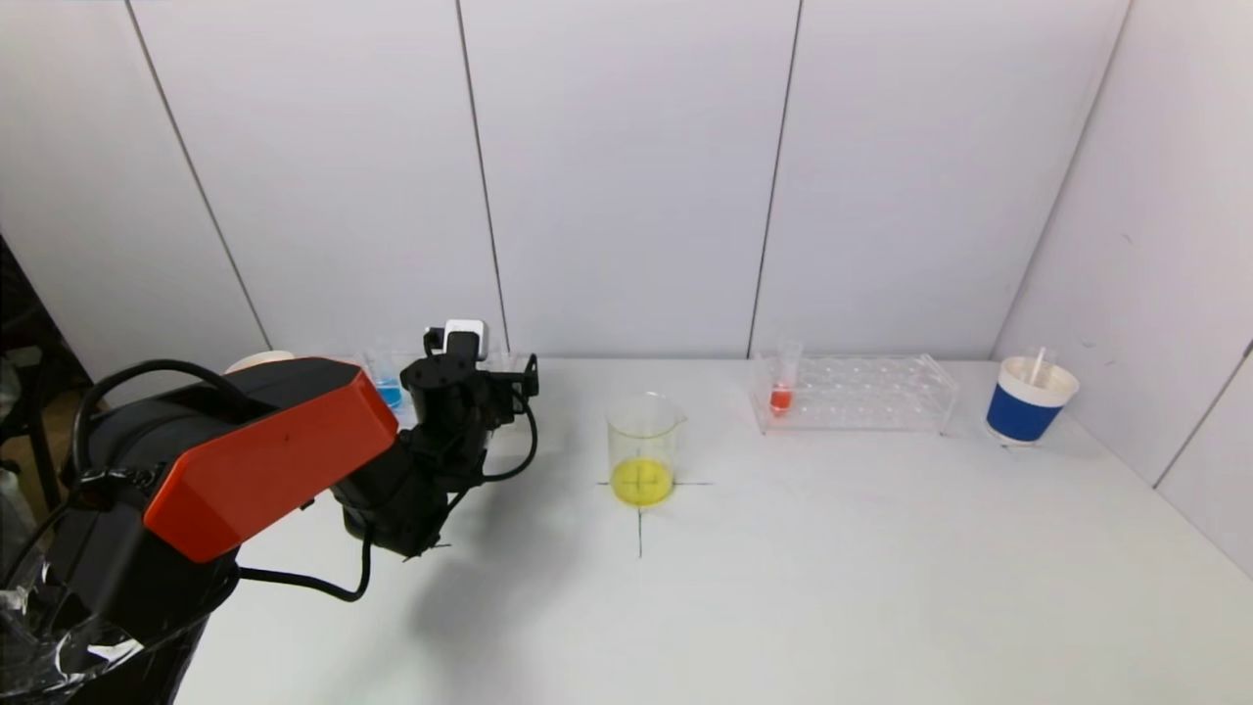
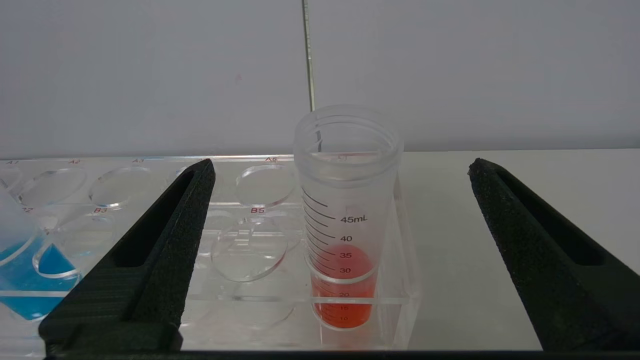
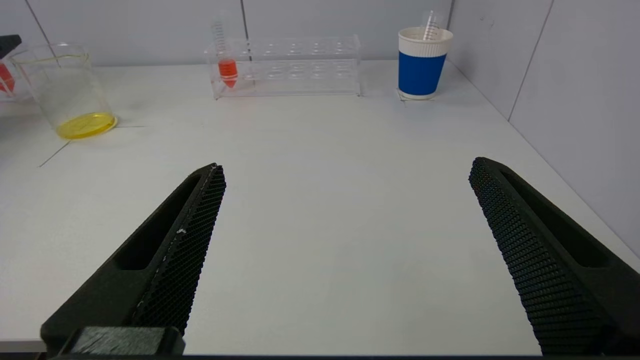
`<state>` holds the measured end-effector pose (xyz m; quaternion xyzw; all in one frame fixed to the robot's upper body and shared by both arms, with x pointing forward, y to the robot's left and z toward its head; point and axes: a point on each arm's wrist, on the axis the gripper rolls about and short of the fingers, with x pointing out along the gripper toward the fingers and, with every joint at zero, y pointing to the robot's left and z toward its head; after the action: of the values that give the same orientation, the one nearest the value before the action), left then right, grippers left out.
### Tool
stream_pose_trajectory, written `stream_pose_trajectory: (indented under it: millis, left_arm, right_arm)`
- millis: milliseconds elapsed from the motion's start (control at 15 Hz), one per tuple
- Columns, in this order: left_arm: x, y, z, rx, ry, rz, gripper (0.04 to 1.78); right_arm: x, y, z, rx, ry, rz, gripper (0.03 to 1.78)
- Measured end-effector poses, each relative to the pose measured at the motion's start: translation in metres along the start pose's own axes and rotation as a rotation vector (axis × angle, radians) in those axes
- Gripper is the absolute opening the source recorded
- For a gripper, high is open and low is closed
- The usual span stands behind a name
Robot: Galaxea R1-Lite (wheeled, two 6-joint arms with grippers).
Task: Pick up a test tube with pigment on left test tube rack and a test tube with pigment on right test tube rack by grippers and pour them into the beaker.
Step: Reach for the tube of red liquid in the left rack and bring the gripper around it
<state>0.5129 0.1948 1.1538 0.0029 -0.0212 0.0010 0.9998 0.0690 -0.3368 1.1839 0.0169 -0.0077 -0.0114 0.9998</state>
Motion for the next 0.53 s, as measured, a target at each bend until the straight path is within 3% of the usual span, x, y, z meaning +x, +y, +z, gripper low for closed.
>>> stream_pose_trajectory:
  millis: [533]
  left_arm:
    - [0.0040, 0.0018, -0.0015, 0.002, -0.004, 0.003, 1.77]
  right_arm:
    - [0.0000, 0.0000, -0.0001, 0.000, 0.001, 0.000, 1.77]
